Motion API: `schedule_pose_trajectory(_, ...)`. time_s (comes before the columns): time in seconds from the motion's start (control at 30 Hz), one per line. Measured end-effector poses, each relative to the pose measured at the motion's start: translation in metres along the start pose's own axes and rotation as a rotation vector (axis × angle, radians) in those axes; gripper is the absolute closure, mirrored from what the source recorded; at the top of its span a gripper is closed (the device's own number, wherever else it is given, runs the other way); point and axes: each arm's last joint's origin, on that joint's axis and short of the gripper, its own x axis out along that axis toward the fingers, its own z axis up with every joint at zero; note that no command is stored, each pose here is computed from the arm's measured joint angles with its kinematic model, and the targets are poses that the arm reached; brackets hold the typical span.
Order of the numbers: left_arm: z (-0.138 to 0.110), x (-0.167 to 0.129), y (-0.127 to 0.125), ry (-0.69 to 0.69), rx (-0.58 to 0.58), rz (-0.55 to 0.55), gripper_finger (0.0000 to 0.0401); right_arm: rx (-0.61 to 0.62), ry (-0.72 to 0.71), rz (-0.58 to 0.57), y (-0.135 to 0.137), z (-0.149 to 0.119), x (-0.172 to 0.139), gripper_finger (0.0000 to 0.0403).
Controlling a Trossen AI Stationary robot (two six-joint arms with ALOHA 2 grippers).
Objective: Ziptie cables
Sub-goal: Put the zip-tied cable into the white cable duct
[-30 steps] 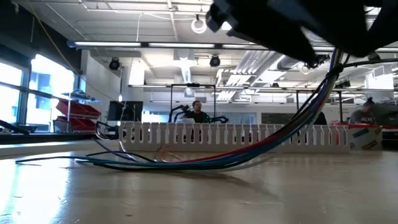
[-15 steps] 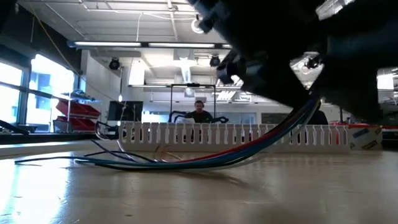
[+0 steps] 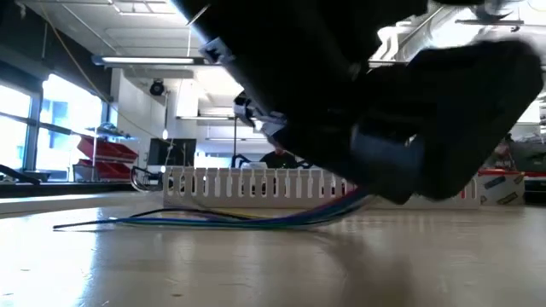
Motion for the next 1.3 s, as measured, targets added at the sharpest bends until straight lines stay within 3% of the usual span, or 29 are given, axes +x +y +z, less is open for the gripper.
schedule_pose_trajectory(0.27,-0.003,0.0,0.003,0.013,0.03,0.033,0.0381,0.01,-0.145,0.002,-0.007,0.013,-0.036,0.0402)
schedule_pose_trajectory(0.43,-0.005,0.001,0.006,0.052,0.063,0.027,0.0388,0.057,-0.104,0.062,-0.003,0.01,-0.034,0.0402)
schedule_pose_trajectory(0.67,-0.009,0.0,0.007,0.122,0.104,-0.011,0.0395,0.101,0.151,0.154,0.025,-0.026,0.015,0.0383)
schedule_pose_trajectory(0.83,-0.011,-0.005,0.009,0.163,0.142,-0.02,0.04,0.107,0.363,0.265,0.044,-0.065,0.061,0.0307)
schedule_pose_trajectory(1.0,-0.012,-0.018,0.01,0.206,0.179,-0.05,0.0401,0.036,0.559,0.392,0.048,-0.11,0.103,0.0236)
schedule_pose_trajectory(1.13,-0.013,-0.026,0.009,0.209,0.208,-0.063,0.0401,0.059,0.609,0.471,0.042,-0.129,0.13,0.0227)
schedule_pose_trajectory(1.3,-0.014,-0.028,0.007,0.208,0.224,-0.071,0.0401,0.156,0.657,0.506,0.027,-0.13,0.149,0.0245)
